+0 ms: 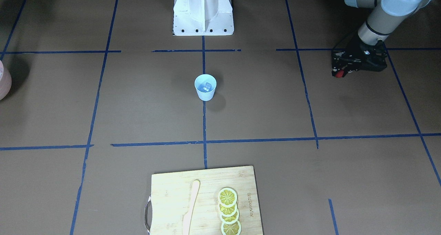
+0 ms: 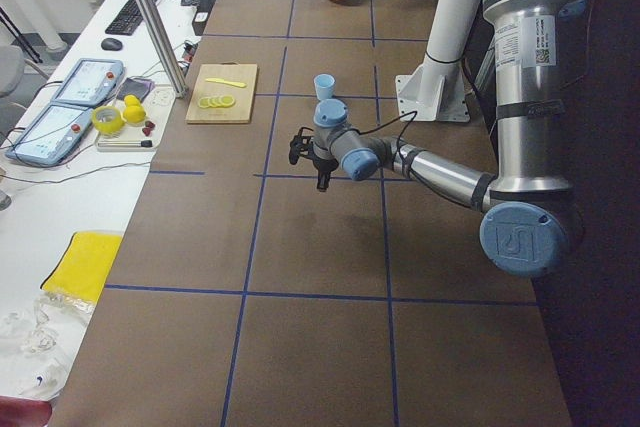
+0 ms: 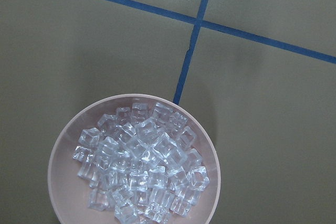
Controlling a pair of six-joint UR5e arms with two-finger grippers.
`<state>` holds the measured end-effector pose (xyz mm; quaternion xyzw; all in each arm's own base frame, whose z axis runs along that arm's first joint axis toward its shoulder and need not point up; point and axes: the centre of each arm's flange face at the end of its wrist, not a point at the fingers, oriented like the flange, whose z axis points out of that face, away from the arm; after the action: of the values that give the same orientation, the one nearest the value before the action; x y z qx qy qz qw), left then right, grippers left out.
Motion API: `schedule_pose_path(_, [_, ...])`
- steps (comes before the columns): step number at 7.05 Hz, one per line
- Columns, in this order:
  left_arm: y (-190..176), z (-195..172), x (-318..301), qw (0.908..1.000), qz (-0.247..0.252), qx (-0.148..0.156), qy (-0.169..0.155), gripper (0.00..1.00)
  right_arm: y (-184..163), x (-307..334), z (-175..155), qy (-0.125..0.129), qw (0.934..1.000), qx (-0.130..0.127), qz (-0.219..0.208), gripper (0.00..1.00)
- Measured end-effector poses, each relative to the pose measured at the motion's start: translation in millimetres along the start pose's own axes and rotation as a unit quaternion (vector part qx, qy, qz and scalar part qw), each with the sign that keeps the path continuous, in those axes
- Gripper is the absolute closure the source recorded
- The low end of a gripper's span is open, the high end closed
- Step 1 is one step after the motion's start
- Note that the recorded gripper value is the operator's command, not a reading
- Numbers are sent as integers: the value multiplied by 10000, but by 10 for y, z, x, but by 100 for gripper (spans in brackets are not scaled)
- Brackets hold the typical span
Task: Put ice and strawberries in cup
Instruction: 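Close the left gripper on the red strawberry and lift it, then carry the strawberry with the left gripper over the blue cup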
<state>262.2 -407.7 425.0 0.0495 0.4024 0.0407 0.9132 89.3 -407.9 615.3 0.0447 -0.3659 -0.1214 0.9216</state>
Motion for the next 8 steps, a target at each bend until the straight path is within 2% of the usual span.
schedule_pose_path(2, [-347, -460, 780, 10000, -67, 5, -24, 100, 11, 8, -18, 6, 10000, 20, 17, 1])
schedule_pose_path(4, [-574, -784, 1561, 9991, -418, 34, 14, 100, 19, 18, -38, 12, 10000, 43, 39, 1])
schedule_pose_path(6, [-519, -702, 2484, 9959, -882, 173, 28, 100, 21, 19, -47, 15, 10000, 53, 63, 1])
schedule_pose_path(8, [-620, -493, 3455, 9898, -1384, 327, 10, 97, 23, 22, -52, 12, 10000, 60, 79, 1])
